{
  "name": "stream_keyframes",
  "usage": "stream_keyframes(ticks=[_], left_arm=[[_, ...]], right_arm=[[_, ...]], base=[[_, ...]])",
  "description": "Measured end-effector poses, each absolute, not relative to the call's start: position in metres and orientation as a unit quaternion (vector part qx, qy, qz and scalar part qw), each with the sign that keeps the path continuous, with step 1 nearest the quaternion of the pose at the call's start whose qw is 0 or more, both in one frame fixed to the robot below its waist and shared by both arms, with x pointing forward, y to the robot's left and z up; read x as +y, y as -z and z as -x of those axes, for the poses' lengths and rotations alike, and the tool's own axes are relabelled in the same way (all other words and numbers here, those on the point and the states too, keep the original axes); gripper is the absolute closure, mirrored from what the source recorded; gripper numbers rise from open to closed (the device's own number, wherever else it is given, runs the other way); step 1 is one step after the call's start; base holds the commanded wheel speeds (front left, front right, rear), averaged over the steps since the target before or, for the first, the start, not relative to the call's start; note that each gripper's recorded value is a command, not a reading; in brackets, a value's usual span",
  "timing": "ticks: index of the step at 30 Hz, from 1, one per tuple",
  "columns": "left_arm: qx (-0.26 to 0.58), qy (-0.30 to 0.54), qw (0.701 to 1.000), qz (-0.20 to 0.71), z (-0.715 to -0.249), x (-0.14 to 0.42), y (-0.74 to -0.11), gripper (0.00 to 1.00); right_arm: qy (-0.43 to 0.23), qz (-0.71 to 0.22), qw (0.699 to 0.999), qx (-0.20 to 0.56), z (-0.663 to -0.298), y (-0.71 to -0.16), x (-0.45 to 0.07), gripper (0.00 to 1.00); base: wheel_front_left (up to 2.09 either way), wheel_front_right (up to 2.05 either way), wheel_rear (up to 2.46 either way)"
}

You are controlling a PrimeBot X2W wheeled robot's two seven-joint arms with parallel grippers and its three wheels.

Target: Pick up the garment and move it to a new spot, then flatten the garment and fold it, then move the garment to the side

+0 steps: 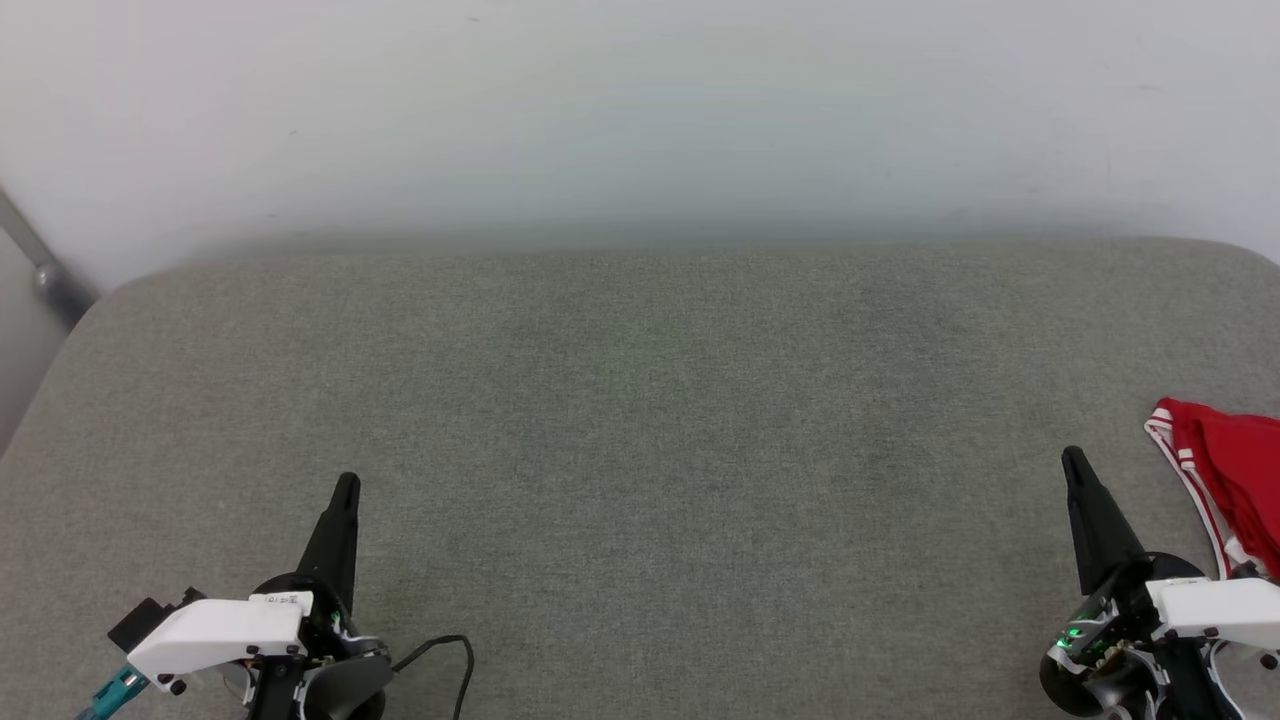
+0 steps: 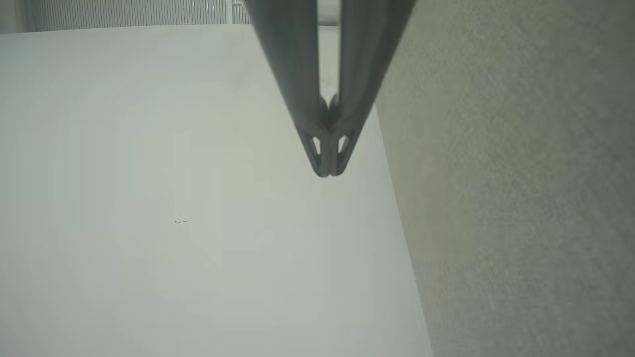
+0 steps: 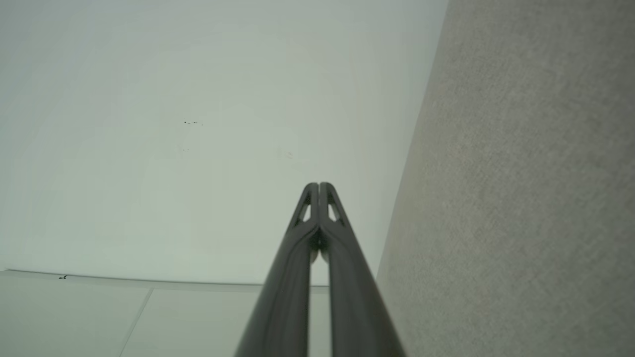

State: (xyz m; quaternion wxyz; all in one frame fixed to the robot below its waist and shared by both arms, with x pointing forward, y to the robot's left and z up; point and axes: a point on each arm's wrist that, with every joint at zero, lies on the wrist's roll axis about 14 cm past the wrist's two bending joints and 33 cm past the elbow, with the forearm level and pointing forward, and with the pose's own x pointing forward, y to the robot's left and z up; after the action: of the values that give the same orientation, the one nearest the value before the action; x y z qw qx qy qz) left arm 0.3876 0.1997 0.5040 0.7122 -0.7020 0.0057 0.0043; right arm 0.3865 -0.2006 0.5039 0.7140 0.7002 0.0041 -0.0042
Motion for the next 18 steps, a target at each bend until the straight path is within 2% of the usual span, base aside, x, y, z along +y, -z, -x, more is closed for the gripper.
stream_keyframes(ticks=[18], left_arm=[[0.002, -0.003, 0.705, 0.709, -0.3876, 0.2003, -0.5045, 1.0]], right_arm=[[0.004, -0.708, 0.707, 0.003, -0.3875, -0.5042, -0.2009, 1.0]], base=[[0.0, 0.0, 0.0]])
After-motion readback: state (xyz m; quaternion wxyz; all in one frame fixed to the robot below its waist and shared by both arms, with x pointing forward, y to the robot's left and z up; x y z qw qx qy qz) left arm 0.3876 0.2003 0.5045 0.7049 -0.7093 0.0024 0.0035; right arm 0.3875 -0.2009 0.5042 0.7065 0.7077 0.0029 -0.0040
